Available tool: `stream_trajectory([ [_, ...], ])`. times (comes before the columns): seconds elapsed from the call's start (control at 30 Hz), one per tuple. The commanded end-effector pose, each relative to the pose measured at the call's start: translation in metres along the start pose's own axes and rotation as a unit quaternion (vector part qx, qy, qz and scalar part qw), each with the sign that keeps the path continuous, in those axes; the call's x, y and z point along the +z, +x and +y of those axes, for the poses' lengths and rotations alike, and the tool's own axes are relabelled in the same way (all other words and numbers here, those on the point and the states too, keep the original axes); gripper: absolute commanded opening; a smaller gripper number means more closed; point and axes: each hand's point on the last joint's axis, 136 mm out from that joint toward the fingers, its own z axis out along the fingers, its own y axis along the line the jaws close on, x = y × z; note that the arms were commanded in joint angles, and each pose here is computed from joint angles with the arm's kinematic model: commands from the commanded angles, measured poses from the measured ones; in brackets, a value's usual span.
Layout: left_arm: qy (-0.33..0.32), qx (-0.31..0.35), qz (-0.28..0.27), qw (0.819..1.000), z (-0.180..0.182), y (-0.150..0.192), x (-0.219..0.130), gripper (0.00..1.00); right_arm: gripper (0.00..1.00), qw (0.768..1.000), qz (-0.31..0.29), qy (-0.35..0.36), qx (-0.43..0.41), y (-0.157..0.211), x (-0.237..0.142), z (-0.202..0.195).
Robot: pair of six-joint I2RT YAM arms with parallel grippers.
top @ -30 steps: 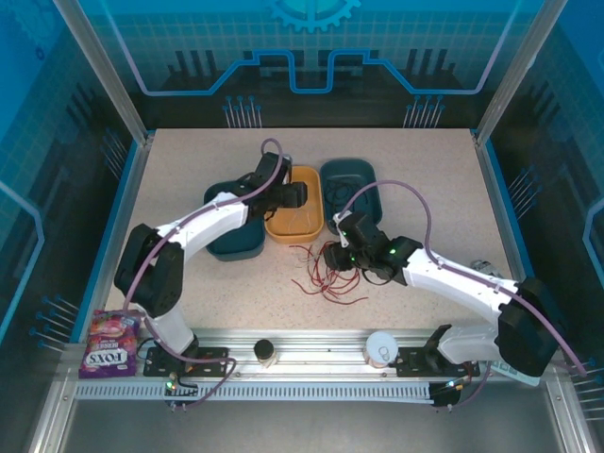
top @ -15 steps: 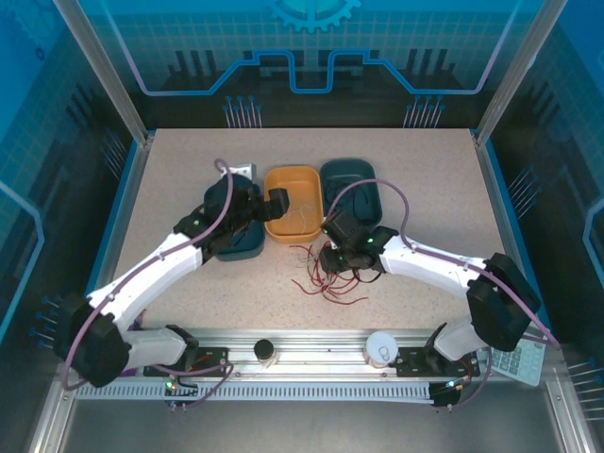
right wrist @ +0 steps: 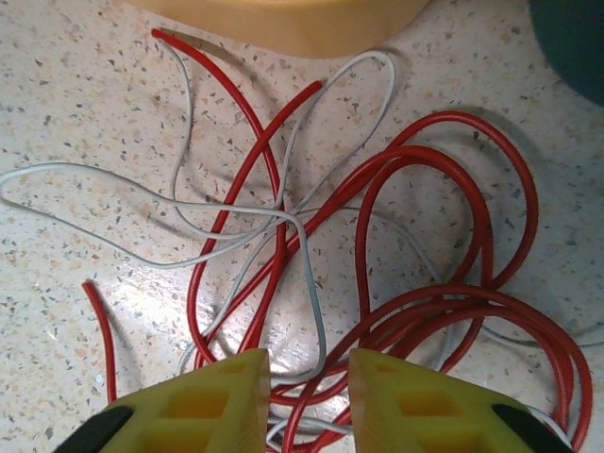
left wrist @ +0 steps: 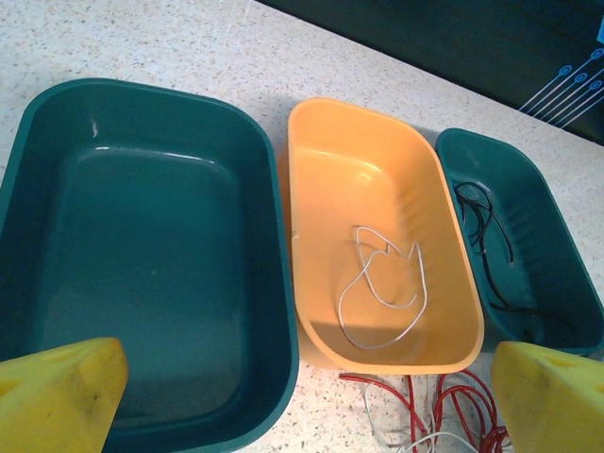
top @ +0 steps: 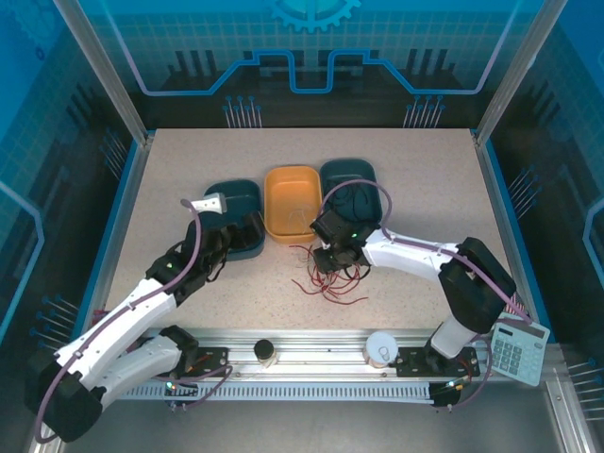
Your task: Untangle the cables
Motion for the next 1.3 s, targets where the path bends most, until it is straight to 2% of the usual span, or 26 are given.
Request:
stream_trajectory([
  [0.0,-0.008,-0.015,-0.005,1.0,0.008,0.004,-0.002,0.99,0.28,1.0,-0.003,-0.01,-0.011,-0.007,0.004,0.01],
  [0.1,-0.009,-0.016,-0.004,1.0,0.01,0.007,-0.003,0.99,0.27,1.0,-0.001,-0.01,-0.011,-0.007,0.007,0.011],
  [0.17,-0.009,-0.016,-0.003,1.0,0.011,0.008,-0.003,0.99,0.22,1.0,0.001,-0.012,-0.014,-0.008,0.01,0.012],
  [0.3,-0.01,-0.018,-0.002,1.0,0.012,0.009,-0.002,0.99,0.05,1.0,-0.002,-0.011,-0.02,-0.011,0.007,0.013],
  [0.43,-0.017,-0.019,-0.001,1.0,0.015,0.011,-0.002,0.99,0.02,0.998,-0.031,-0.026,-0.043,-0.018,-0.009,0.02],
  [0.77,-0.01,-0.03,-0.009,0.999,0.014,0.01,-0.002,0.99,0.02,0.981,-0.131,-0.056,-0.135,-0.041,-0.079,0.053],
  [1.03,-0.003,-0.054,-0.052,0.997,0.023,0.002,-0.016,0.99,0.03,0.949,-0.235,-0.09,-0.191,-0.058,-0.143,0.078],
  [1.27,0.02,-0.049,-0.055,0.997,0.018,0.002,-0.021,0.99,0.04,0.928,-0.298,-0.077,-0.211,-0.073,-0.168,0.077],
])
